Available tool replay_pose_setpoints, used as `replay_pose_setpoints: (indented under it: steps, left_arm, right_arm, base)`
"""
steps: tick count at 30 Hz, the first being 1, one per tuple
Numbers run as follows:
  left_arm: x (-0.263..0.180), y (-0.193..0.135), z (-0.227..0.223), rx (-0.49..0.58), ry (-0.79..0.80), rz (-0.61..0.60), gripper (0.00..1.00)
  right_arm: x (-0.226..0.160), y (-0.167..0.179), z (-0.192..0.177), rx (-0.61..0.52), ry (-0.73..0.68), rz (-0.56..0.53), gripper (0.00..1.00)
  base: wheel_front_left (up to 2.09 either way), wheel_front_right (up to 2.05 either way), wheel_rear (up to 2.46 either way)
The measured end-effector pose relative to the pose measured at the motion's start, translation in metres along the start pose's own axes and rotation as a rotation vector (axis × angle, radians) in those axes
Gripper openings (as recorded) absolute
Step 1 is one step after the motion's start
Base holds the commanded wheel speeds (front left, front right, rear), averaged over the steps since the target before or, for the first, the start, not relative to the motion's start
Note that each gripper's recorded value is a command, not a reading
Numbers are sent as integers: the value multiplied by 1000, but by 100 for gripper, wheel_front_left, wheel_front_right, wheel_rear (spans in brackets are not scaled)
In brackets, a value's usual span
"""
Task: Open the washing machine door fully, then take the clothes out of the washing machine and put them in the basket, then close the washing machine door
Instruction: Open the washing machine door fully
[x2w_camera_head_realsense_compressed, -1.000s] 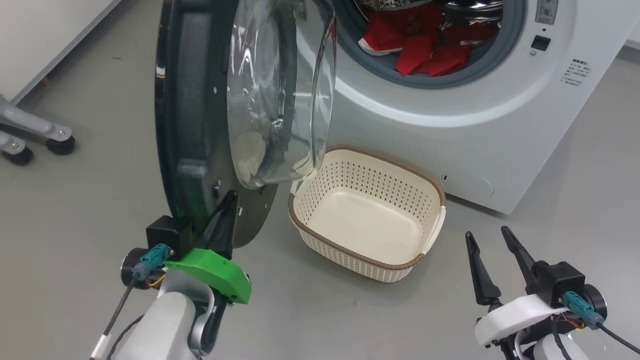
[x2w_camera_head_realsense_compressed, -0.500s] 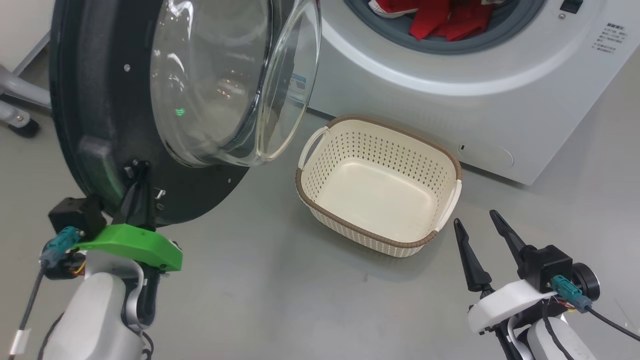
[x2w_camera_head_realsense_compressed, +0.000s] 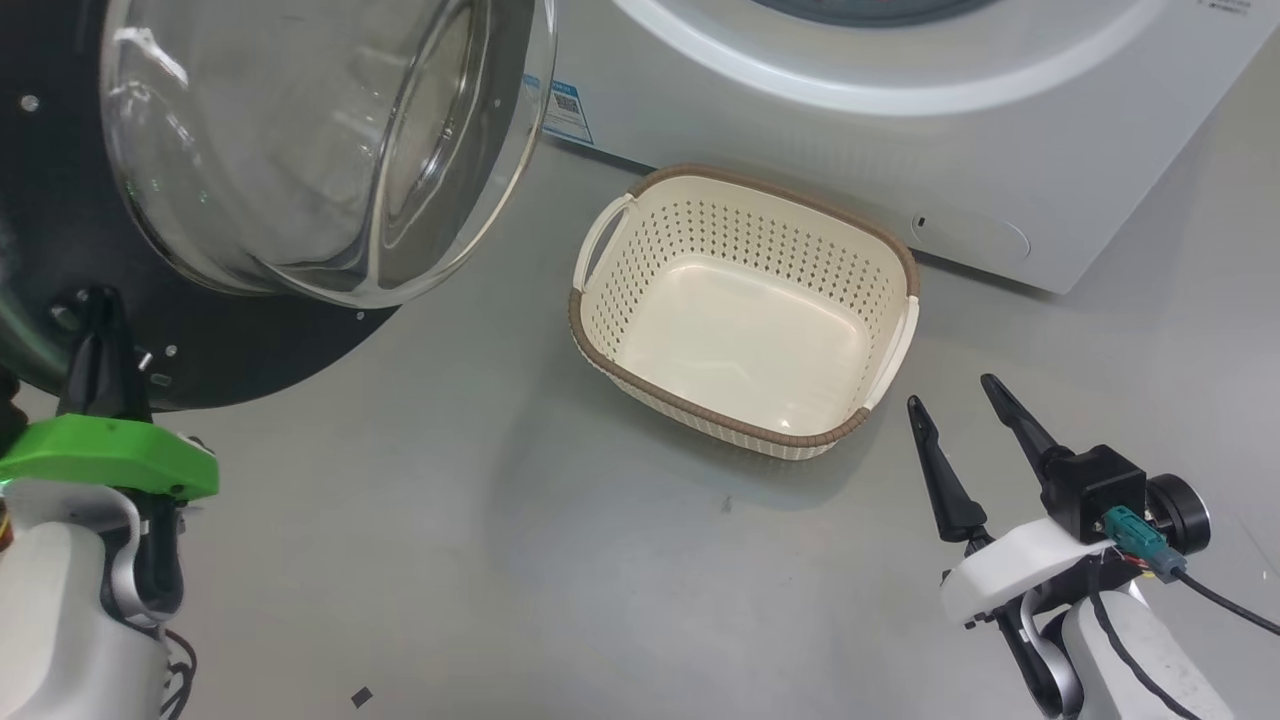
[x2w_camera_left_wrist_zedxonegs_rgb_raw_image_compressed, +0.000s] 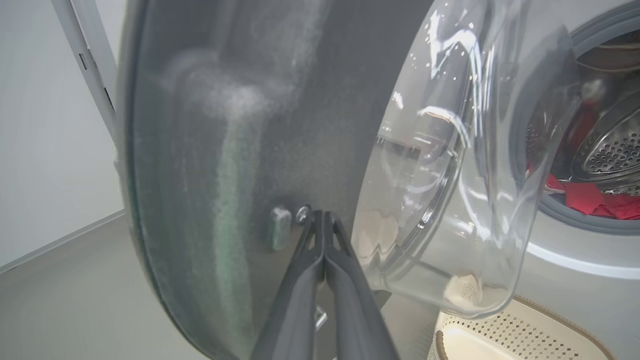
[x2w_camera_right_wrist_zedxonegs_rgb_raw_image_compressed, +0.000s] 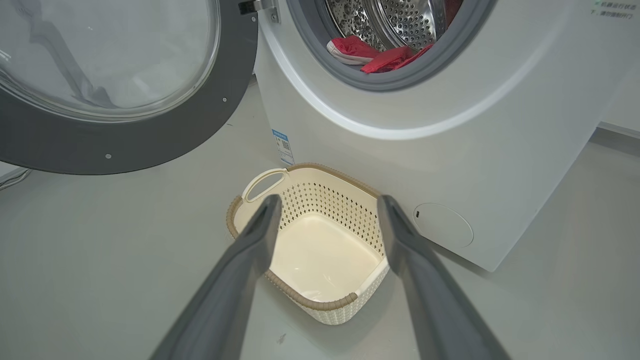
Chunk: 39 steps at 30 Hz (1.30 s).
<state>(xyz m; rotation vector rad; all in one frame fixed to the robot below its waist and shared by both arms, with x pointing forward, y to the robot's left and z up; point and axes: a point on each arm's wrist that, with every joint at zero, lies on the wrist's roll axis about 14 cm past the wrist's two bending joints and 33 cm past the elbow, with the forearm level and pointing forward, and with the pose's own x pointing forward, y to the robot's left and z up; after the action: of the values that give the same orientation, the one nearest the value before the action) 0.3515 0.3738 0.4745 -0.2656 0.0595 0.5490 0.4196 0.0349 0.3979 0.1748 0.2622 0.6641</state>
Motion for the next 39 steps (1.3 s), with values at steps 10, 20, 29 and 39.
replay_pose_setpoints:
  steps: [10, 20, 29, 39]
  left_arm:
    - [23, 13, -11, 21, 42, 34, 0]
    - [50, 24, -15, 59, 70, 63, 0]
    - [60, 30, -26, 70, 104, 85, 0]
    - [55, 17, -32, 50, 116, 39, 0]
  right_arm:
    - [8, -19, -8, 6, 17, -24, 100]
    - [16, -36, -20, 13, 39, -46, 100]
    - [18, -50, -26, 8, 50, -69, 100]
    - [16, -46, -19, 1, 34, -71, 100]
  base:
    - [0, 0, 0]
    - [0, 0, 0]
    - [0, 0, 0]
    - [0, 0, 0]
